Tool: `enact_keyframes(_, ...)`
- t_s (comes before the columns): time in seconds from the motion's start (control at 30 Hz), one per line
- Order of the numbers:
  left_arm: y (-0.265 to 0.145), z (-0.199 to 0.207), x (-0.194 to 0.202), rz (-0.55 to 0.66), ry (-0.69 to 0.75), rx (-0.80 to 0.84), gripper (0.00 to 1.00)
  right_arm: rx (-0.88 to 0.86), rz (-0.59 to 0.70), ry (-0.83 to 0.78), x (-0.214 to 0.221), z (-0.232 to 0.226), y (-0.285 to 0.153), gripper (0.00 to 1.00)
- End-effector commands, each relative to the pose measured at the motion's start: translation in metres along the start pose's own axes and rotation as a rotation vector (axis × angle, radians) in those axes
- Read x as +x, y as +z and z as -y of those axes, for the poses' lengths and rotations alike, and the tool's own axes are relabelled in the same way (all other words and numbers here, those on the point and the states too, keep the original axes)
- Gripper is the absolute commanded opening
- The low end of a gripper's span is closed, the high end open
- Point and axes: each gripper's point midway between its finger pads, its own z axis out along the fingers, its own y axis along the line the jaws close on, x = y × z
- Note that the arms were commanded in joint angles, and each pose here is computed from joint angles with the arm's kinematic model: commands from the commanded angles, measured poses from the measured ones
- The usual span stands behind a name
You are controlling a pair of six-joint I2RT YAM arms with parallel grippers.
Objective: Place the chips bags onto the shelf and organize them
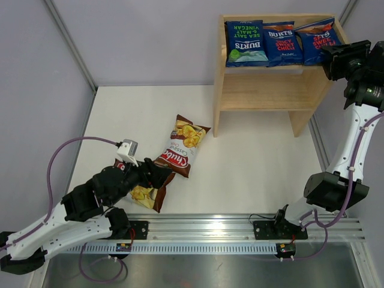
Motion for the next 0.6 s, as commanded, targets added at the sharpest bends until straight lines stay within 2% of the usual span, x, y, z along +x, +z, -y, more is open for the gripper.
enact_keyframes(0.0, -0.001, 0.007, -0.006, 0.016, 0.008, 0.036, 0.84, 0.002, 0.012, -0.1, -0.003, -0.013, -0.008, 0.56)
enact_keyframes(0.13, -0.004, 0.007, -0.006, 0.022, 0.009, 0.041, 0.82, 0.046, 0.015, -0.177, -0.006, -0.007, -0.011, 0.64)
enact_keyframes(0.27, -0.006, 0.005, -0.007, 0.028, 0.008, 0.045, 0.81, 0.116, 0.031, -0.238, -0.011, 0.002, -0.015, 0.63)
enact_keyframes(0.33, -0.007, 0.004, -0.007, 0.027, 0.011, 0.041, 0.81, 0.117, 0.043, -0.267, -0.014, 0.001, -0.018, 0.6)
enact_keyframes(0.37, -0.006, 0.004, -0.005, 0.024, 0.014, 0.04, 0.81, 0.108, 0.047, -0.271, -0.014, -0.001, -0.017, 0.54)
enact_keyframes(0.43, -0.006, 0.003, -0.004, 0.02, 0.017, 0.039, 0.81, 0.094, 0.064, -0.279, -0.016, -0.005, -0.021, 0.5)
enact_keyframes(0.47, -0.005, 0.003, -0.003, 0.018, 0.018, 0.039, 0.81, 0.082, 0.061, -0.282, -0.015, -0.006, -0.019, 0.42)
enact_keyframes(0.57, -0.005, 0.003, -0.001, 0.015, 0.016, 0.046, 0.8, 0.099, 0.047, -0.268, -0.015, 0.002, -0.012, 0.35)
